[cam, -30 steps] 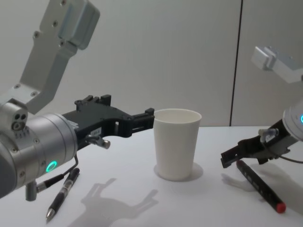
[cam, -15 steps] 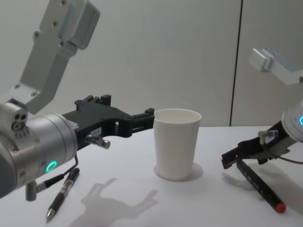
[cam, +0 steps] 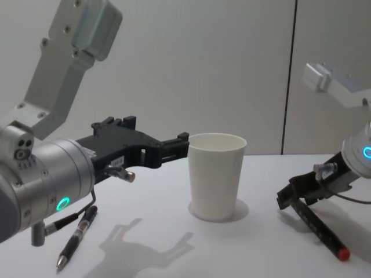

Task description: Place the pen into the pen holder.

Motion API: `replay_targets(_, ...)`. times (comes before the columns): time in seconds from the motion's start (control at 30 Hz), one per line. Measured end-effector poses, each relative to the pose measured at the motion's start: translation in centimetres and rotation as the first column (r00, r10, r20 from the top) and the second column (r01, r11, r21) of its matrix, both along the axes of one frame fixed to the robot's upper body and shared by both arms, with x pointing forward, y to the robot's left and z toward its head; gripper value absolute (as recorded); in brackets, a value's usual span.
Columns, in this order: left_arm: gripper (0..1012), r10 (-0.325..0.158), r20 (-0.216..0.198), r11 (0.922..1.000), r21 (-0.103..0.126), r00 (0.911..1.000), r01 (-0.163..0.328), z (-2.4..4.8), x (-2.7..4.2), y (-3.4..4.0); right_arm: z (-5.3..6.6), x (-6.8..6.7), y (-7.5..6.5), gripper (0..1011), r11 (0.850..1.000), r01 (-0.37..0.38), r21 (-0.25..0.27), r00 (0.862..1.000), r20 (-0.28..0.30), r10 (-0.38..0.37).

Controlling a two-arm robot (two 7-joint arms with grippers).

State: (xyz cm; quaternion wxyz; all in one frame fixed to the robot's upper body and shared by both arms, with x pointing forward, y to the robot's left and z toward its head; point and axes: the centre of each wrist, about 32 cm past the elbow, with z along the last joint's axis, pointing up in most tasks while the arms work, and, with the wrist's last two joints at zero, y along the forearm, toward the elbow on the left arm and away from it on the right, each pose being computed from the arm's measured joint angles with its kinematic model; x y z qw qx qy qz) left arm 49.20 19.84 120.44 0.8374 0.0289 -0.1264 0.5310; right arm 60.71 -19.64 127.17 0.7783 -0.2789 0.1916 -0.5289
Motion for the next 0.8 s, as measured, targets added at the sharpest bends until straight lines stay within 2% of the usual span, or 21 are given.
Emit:
replay_targets(0.17,1000,0.000,0.000,1.0000,0.000,1.0000,0.000,0.00,0.00,0.00,-0.12,0.14,0.09,478,1.000,-0.001,-0.011,1.000,-0.004,0.001)
replay_targets(0.2,1000,0.000,0.000,1.0000,0.000,1.0000,0.000,0.00,0.00,0.00,-0.19,0.19,0.12,415,1.000,-0.001,-0.016,1.000,-0.006,0.001)
replay_targets(0.23,1000,0.000,0.000,1.0000,0.000,1.0000,0.000,0.00,0.00,0.00,-0.22,0.21,0.13,415,1.000,-0.001,-0.017,1.000,-0.006,0.001)
replay_targets(0.27,999,0.000,0.000,1.0000,0.000,1.0000,0.000,0.00,0.00,0.00,-0.24,0.24,0.14,357,1.000,-0.001,-0.019,1.000,-0.007,0.001)
replay_targets(0.43,1000,0.000,0.000,1.0000,0.000,1.0000,0.000,0.00,0.00,0.00,-0.39,0.37,0.19,195,1.000,0.000,-0.029,1.000,-0.010,-0.001)
replay_targets(0.53,999,0.000,0.000,1.0000,0.000,1.0000,0.000,0.00,0.00,0.00,-0.43,0.40,0.23,166,1.000,0.000,-0.031,1.000,-0.009,0.000)
replay_targets(0.8,1000,0.000,0.000,1.0000,0.000,1.0000,0.000,0.00,0.00,0.00,-0.40,0.34,0.33,166,0.999,-0.002,-0.040,1.000,0.006,0.002)
